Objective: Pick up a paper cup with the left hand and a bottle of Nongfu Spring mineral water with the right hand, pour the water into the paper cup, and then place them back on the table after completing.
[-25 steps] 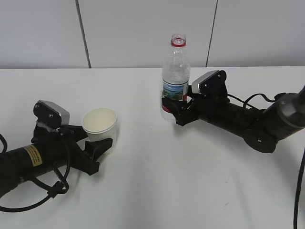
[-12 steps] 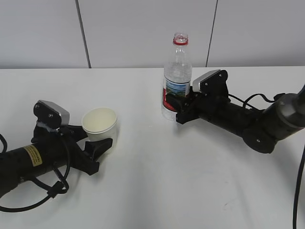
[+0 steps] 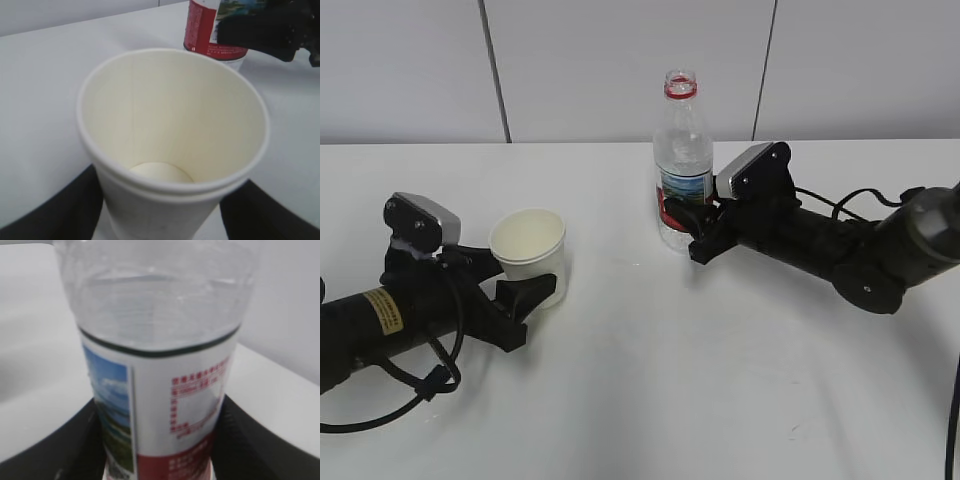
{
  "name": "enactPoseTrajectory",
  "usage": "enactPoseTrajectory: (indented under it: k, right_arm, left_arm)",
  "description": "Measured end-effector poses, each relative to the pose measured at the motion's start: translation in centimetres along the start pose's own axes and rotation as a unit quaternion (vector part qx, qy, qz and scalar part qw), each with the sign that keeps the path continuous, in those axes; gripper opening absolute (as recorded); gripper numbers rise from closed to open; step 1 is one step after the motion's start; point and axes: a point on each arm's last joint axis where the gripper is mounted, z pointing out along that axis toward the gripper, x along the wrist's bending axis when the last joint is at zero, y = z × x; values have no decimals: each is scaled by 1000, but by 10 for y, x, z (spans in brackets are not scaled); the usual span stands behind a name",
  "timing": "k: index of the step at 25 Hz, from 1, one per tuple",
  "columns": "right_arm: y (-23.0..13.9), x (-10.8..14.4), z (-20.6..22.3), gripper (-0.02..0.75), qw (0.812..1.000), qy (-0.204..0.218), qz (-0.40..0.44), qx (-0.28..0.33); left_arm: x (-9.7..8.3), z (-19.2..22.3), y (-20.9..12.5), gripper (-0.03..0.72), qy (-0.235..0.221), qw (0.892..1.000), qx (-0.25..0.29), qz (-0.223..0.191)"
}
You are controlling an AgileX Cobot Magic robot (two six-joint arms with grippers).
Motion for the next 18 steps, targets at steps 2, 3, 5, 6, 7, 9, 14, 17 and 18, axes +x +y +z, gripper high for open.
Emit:
enactPoseTrajectory:
  k: [2, 3, 5, 6, 7, 9, 14, 17, 18]
  right_arm:
    - [11, -2, -1, 407, 1000, 0, -24, -10]
    - [17, -3, -2, 407, 999, 1, -40, -16]
    - [29, -5, -1, 407, 997, 9, -74, -18]
    - [35, -7, 0, 407, 996, 12, -89, -17]
    - [40, -7, 3, 407, 994, 19, -105, -11]
    - [45, -5, 8, 407, 991, 31, -128, -1]
    - [55, 10, 23, 407, 976, 73, -207, 17]
    - [61, 12, 28, 406, 964, 77, -252, 14]
    - [63, 12, 30, 406, 961, 77, -264, 11]
  left_arm:
    - [0, 0, 1, 445, -2, 1000, -1, -10]
    - [-1, 0, 1, 445, -4, 1000, 1, -14]
    - [-2, 0, 0, 445, -11, 1000, 5, -24]
    - [-3, 0, 0, 445, -17, 999, 7, -31]
    - [-5, 0, -1, 445, -25, 999, 10, -37]
    - [-7, 0, -2, 445, -39, 998, 20, -41]
    - [-10, -1, -4, 445, -54, 997, 33, -50]
    - [-10, -2, 2, 445, -53, 997, 26, -46]
    - [-11, -3, 5, 445, -52, 997, 22, -44]
